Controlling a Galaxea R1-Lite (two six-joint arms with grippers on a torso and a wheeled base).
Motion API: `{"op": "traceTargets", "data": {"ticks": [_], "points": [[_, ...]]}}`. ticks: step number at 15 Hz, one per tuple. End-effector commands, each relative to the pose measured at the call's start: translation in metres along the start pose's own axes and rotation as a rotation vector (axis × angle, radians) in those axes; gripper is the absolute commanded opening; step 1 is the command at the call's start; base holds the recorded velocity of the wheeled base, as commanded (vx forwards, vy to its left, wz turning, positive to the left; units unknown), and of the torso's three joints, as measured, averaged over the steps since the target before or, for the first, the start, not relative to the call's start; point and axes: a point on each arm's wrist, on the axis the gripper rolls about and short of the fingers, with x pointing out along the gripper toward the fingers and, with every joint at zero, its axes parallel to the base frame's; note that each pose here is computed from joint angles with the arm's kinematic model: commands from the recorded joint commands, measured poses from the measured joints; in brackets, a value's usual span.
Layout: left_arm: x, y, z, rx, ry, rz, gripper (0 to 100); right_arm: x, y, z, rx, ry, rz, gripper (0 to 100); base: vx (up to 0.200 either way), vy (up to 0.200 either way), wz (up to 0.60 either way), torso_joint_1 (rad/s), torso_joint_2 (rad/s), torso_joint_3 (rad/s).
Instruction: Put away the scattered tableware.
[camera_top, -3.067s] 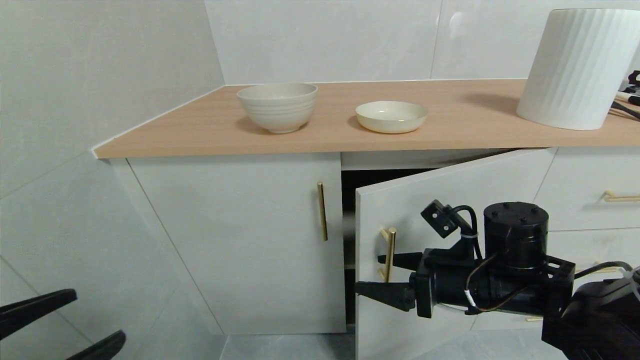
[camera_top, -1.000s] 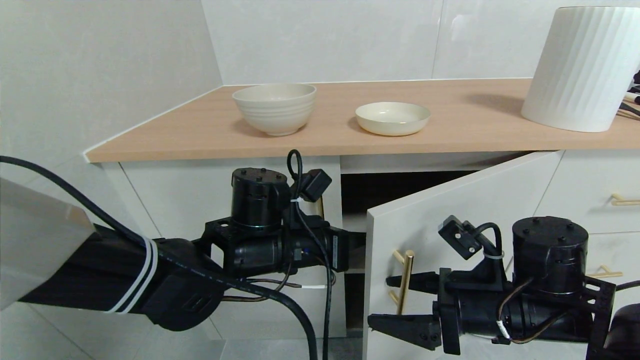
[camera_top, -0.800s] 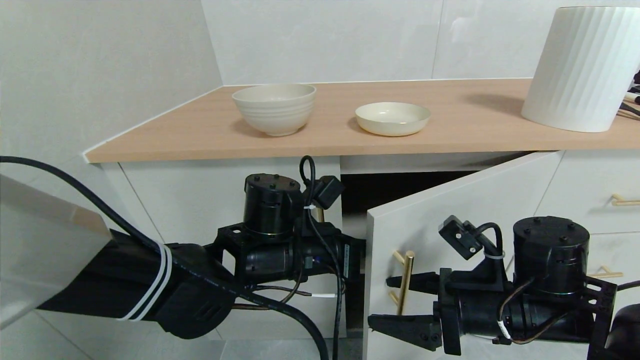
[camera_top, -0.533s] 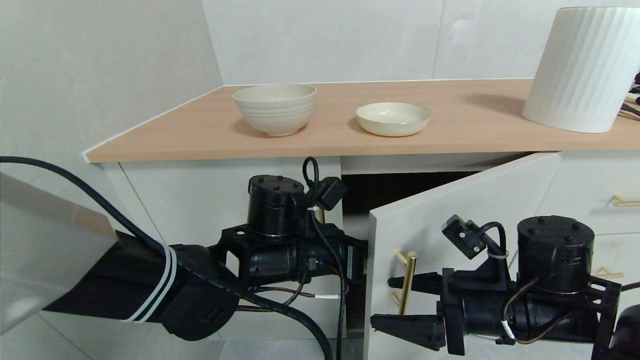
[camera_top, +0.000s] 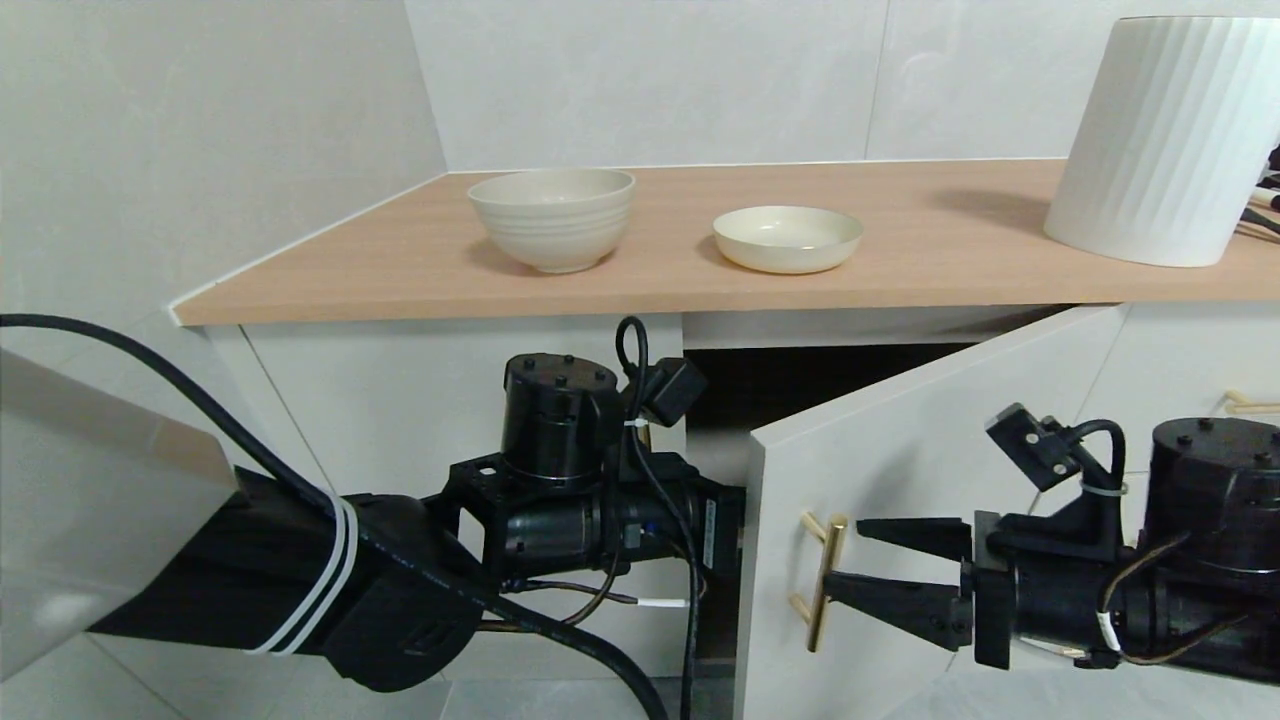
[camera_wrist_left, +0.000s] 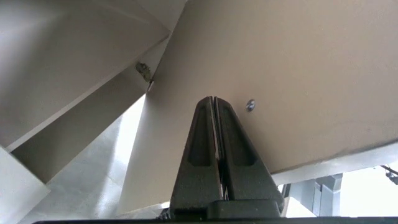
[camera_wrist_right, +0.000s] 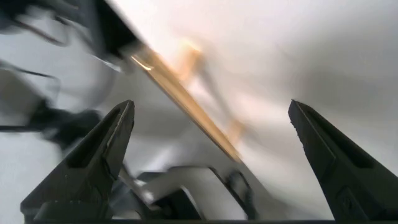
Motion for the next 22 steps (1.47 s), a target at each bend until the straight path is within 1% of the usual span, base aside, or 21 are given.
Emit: {"op": "traceTargets", "data": {"ticks": [1,2,3,4,6,7,8,9,12,14,15,16,17,18,20,22], "points": [[-0.003,-0.001,0.004,0.004,-0.015,0.003,0,-0.030,0.014,-0.001,-0.048,0.014,-0.145,100,0.000,0.000,0.00,0.000,0.00,0.000],[-0.004,-0.002,0.004,0.005,-0.016,0.002,0,-0.032,0.026,-0.004,-0.079,0.050,-0.217,100,0.000,0.000,0.00,0.000,0.00,0.000],[-0.004,-0.002,0.004,0.005,-0.016,0.002,0,-0.038,0.042,-0.005,-0.104,0.059,-0.263,100,0.000,0.000,0.00,0.000,0.00,0.000],[-0.004,-0.003,0.004,0.006,-0.017,0.000,0,-0.047,0.055,-0.005,-0.123,0.050,-0.244,100,0.000,0.000,0.00,0.000,0.00,0.000],[-0.004,-0.003,0.004,0.005,-0.015,0.001,0,-0.068,0.064,-0.003,-0.127,0.032,-0.237,100,0.000,0.000,0.00,0.000,0.00,0.000],[-0.004,-0.003,0.004,0.005,-0.015,0.001,0,-0.076,0.067,-0.004,-0.124,0.037,-0.237,100,0.000,0.000,0.00,0.000,0.00,0.000],[-0.004,-0.003,0.004,0.005,-0.015,0.001,0,-0.076,0.067,-0.004,-0.124,0.037,-0.237,100,0.000,0.000,0.00,0.000,0.00,0.000],[-0.003,-0.003,0.003,0.005,-0.013,-0.001,0,-0.084,0.069,-0.007,-0.121,0.055,-0.236,100,0.000,0.000,0.00,0.000,0.00,0.000],[-0.001,-0.003,0.001,0.003,-0.005,-0.001,0,-0.085,0.070,-0.006,-0.121,0.049,-0.236,100,0.000,0.000,0.00,0.000,0.00,0.000],[0.000,-0.004,0.001,0.006,-0.005,-0.006,0,-0.088,0.071,-0.007,-0.122,0.045,-0.234,100,0.000,0.000,0.00,0.000,0.00,0.000],[0.000,-0.005,0.001,0.006,-0.005,-0.008,0,-0.088,0.071,-0.007,-0.123,0.043,-0.233,100,-0.200,0.000,0.00,0.007,0.01,0.002],[0.001,-0.008,0.000,0.006,0.000,-0.015,0,-0.088,0.071,-0.007,-0.123,0.043,-0.233,100,-0.200,0.000,0.00,0.002,0.01,0.002],[0.003,-0.011,-0.002,-0.006,0.005,-0.026,0,-0.088,0.071,-0.006,-0.124,0.040,-0.233,100,-0.200,0.000,0.00,0.012,0.00,-0.002],[0.004,-0.013,-0.002,-0.010,0.007,-0.031,0,-0.088,0.071,-0.006,-0.124,0.040,-0.233,100,0.000,0.000,0.00,0.000,0.00,0.000],[0.016,-0.022,-0.005,-0.003,0.023,-0.060,0,-0.089,0.071,-0.007,-0.122,0.040,-0.233,100,0.000,0.000,0.00,0.000,0.00,0.000],[0.027,-0.026,-0.001,0.004,0.019,-0.068,0,-0.089,0.071,-0.007,-0.113,0.039,-0.233,100,0.000,0.000,0.00,0.000,0.00,0.000]]}}
